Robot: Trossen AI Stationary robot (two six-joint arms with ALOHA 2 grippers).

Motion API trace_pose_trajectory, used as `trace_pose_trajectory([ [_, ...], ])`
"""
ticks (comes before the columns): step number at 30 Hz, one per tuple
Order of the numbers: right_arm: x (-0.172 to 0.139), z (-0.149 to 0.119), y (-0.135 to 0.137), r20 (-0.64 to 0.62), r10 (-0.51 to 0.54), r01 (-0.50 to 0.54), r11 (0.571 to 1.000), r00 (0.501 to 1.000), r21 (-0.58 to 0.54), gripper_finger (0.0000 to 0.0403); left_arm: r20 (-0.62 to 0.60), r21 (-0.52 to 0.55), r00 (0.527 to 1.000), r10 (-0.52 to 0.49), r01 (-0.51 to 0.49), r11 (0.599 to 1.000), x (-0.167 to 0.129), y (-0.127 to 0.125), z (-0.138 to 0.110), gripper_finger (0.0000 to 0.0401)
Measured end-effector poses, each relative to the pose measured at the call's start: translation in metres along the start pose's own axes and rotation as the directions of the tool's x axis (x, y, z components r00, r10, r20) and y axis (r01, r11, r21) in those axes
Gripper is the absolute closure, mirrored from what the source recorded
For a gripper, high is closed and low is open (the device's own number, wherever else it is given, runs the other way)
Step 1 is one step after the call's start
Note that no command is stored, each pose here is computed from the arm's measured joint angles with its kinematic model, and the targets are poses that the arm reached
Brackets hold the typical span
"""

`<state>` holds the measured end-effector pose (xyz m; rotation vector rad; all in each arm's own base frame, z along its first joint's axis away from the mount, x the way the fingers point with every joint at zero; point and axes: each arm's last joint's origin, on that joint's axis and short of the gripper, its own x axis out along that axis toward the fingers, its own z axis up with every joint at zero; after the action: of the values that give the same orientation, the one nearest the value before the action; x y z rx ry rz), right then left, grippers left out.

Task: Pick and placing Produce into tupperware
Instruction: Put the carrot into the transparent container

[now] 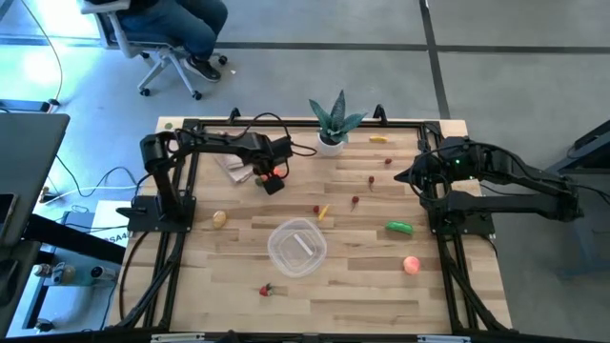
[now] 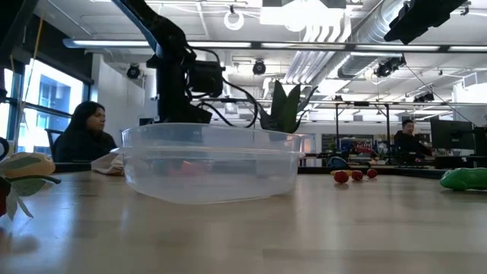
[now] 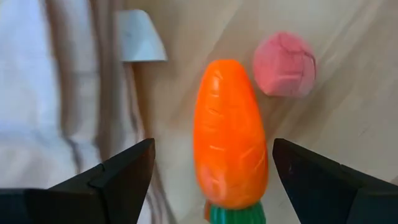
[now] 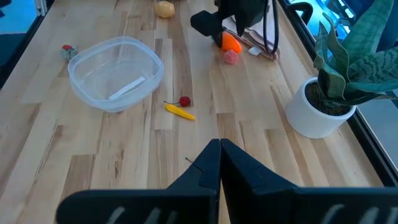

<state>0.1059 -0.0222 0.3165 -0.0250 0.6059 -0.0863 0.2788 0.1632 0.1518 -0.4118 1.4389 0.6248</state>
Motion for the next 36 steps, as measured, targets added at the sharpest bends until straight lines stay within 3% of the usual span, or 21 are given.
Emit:
trace_pose_trajectory([
  [21,0.0,0.0,0.0,0.0,0.0,0.0,1.0,1.0,0.0,0.0402,-0.018,0.012,1.0,0.003,-0.002,1.0,0.0047,-0.0009,-0.0002,0.0089],
  [36,0.0,0.0001,0.0,0.0,0.0,0.0,1.0,1.0,0.0,0.0402,-0.028,0.011,0.997,-0.066,0.067,0.998,0.0047,-0.003,-0.0004,0.0181],
])
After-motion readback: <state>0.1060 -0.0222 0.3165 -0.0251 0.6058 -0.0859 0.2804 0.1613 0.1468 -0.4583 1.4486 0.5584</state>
